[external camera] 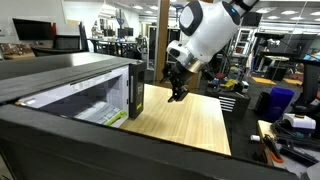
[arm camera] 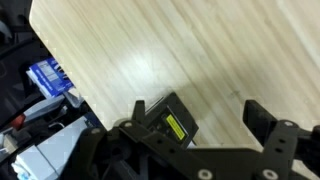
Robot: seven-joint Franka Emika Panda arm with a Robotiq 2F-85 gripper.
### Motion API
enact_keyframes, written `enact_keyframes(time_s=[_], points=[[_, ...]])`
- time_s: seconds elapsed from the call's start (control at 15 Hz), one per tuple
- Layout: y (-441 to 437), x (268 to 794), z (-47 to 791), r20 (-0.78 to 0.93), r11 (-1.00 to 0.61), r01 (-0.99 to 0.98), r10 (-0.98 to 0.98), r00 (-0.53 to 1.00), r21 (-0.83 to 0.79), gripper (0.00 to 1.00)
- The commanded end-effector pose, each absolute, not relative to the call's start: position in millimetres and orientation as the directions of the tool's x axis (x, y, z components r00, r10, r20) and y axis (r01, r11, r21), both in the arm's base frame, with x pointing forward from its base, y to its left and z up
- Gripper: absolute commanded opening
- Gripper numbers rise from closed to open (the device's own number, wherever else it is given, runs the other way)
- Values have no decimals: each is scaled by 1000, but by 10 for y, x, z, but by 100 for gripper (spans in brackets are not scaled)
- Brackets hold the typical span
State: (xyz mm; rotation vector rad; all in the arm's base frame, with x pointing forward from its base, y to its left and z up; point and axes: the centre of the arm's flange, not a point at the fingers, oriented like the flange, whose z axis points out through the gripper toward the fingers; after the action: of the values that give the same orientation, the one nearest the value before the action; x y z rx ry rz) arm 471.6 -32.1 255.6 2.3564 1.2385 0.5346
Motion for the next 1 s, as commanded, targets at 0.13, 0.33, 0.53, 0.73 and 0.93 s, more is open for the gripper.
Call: enact_keyframes(time_s=[0.13, 0.33, 0.53, 0.73, 0.93], points=[[-315, 4676, 2780, -75, -534, 726, 782, 619, 434, 100], [-327, 4528, 2535, -126, -575, 697, 726, 676, 428, 100], [-494, 4329, 2318, -131, -696, 594, 599, 790, 402, 100], [-708, 4246, 2367, -88, -791, 481, 487, 869, 378, 100], [-1008, 4201, 2364, -58, -857, 362, 367, 928, 366, 100]])
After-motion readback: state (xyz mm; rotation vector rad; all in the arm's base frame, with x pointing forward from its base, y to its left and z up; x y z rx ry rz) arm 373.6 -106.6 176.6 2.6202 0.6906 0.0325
